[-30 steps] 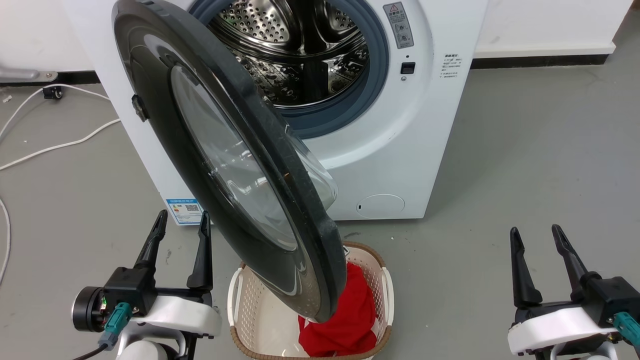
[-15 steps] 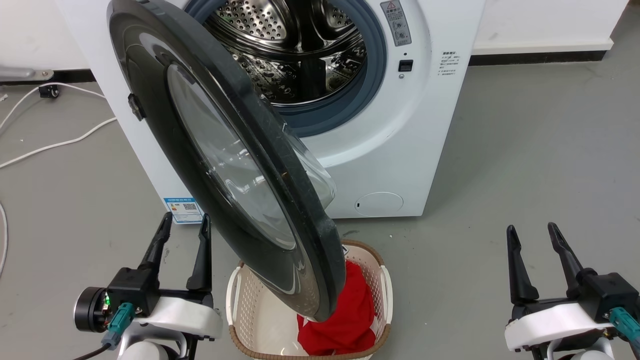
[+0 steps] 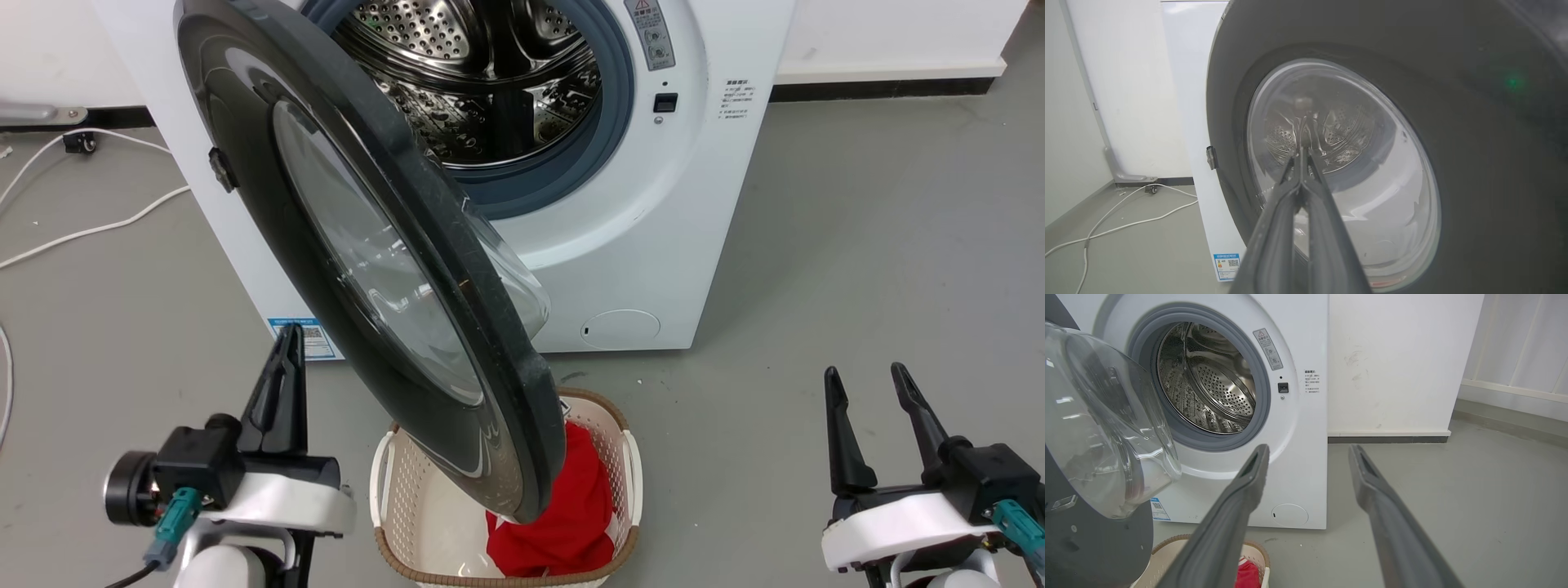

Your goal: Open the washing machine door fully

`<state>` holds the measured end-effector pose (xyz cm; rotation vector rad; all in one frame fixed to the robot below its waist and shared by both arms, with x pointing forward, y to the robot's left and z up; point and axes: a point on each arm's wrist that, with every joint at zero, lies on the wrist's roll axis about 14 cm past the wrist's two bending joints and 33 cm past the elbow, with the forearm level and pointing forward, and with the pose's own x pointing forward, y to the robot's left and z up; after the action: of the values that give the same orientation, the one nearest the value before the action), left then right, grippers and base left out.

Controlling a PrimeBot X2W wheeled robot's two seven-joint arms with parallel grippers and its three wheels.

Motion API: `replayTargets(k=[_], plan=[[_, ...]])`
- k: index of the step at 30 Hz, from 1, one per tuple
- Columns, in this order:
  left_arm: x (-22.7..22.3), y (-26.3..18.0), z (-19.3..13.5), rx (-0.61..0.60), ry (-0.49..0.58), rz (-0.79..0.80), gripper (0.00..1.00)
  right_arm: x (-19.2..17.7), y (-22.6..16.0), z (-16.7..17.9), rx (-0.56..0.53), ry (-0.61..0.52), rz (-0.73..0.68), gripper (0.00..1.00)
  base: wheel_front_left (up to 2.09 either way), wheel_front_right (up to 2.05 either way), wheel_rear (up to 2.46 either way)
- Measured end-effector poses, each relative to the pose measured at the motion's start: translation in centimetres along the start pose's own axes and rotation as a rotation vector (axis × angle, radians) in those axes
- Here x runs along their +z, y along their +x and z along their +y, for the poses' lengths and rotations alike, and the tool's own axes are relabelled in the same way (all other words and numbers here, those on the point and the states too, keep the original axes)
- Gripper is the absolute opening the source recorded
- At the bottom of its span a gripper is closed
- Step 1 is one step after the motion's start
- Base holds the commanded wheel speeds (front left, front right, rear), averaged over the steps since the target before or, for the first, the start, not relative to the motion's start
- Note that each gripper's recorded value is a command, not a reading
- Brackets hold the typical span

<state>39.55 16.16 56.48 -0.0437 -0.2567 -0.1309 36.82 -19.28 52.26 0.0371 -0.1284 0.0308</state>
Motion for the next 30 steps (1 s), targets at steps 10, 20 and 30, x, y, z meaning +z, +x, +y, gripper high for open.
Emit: replayTargets(k=[10, 20, 30], plan=[[10.5, 1.5, -0.8, -0.022, 0.063, -0.330, 0.00, -0.1, 0.4, 0.1, 0.003, 0.001, 0.000, 1.00, 0.00, 0.00, 0.00], [20.5, 0.2, -3.4, -0.090, 0.087, -0.665, 0.00, -0.2, 0.5, 0.0, 0.000, 0.001, 0.003, 1.00, 0.00, 0.00, 0.00], [20.7, -1.1, -11.1, -0.368, -0.087, -0.639, 0.00, -0.1, 0.1, -0.3, -0.009, 0.000, -0.001, 1.00, 0.00, 0.00, 0.00]])
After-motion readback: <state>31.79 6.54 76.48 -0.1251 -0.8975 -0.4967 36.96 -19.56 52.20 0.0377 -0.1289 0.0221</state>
